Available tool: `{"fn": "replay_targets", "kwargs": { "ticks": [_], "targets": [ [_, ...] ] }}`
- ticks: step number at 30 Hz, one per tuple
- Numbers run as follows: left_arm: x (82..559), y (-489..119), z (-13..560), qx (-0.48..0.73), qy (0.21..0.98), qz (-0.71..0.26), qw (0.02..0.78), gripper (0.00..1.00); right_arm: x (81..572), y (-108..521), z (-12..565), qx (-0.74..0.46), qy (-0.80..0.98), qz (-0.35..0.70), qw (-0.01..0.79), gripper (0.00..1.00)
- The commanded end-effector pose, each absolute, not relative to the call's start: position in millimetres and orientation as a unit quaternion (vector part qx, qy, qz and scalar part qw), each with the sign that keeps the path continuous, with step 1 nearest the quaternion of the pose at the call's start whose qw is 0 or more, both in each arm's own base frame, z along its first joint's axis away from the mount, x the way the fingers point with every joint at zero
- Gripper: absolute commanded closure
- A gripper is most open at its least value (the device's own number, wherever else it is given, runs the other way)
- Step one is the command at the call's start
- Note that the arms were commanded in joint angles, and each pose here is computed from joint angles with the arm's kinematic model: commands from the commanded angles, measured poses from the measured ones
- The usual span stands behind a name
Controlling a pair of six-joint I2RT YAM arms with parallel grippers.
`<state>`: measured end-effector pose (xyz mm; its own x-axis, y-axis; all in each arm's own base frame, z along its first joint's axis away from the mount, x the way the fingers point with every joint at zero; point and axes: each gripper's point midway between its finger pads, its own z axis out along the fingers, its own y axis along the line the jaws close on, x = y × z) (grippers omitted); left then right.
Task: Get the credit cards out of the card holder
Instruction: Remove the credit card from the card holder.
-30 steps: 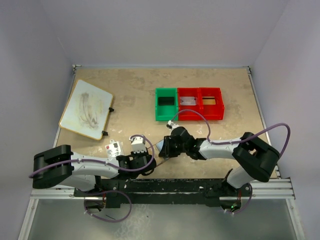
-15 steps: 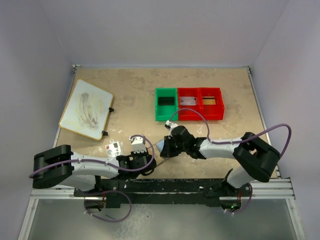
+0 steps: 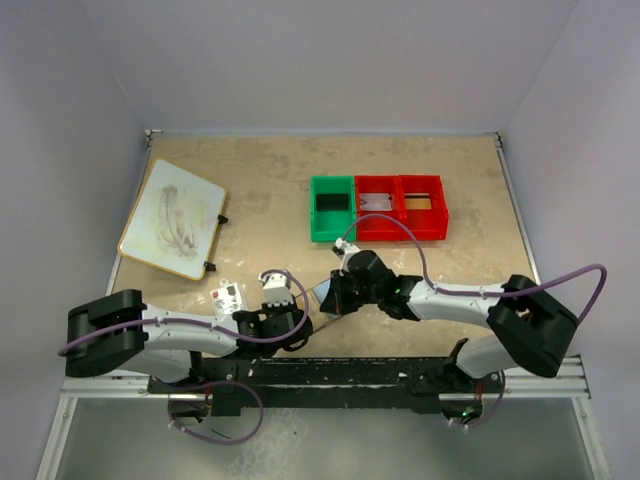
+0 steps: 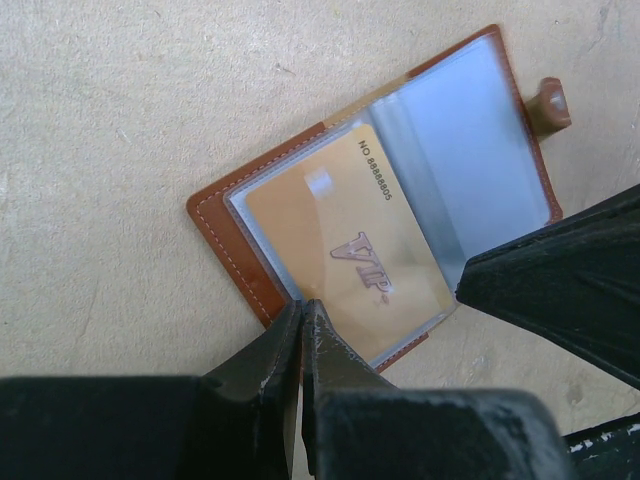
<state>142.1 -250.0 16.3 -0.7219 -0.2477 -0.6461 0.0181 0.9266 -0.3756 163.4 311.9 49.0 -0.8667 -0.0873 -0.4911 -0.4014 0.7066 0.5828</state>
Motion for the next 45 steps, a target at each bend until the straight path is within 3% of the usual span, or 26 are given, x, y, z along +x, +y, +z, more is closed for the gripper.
{"fn": "replay_targets", "kwargs": {
  "ticks": [1,5,9,12,20,37,45],
  "targets": [
    [117.9,-228.3,-14.3,-0.028,0.940,-0.136,0.313,1.00,161.9,314.0,59.2,-0.128,0.892,0.370,0.225,1.00],
    [117.6,-227.5,-14.7,-0.027,0.940,-0.135,0.313,1.00,162.9,311.5,55.8,-0.123,0.895,0.367,0.223,1.00],
    [118.2,-227.7,-13.9,-0.028,0.939,-0.136,0.314,1.00,160.4,310.3,49.0,-0.122,0.900,0.360,0.211,0.75],
    [118.2,-228.6,-13.3,-0.028,0.939,-0.137,0.314,1.00,157.3,305.4,36.6,-0.116,0.909,0.347,0.198,0.69],
    [118.2,-228.1,-13.6,-0.027,0.939,-0.136,0.314,1.00,147.7,305.7,25.2,-0.119,0.907,0.362,0.177,0.69],
    [117.6,-230.3,-14.1,-0.024,0.940,-0.137,0.312,1.00,149.7,329.3,56.8,-0.112,0.870,0.440,0.193,0.75],
    [117.6,-231.2,-14.2,-0.023,0.940,-0.138,0.311,1.00,149.2,332.0,58.4,-0.052,0.855,0.481,0.186,0.79]
  ]
}}
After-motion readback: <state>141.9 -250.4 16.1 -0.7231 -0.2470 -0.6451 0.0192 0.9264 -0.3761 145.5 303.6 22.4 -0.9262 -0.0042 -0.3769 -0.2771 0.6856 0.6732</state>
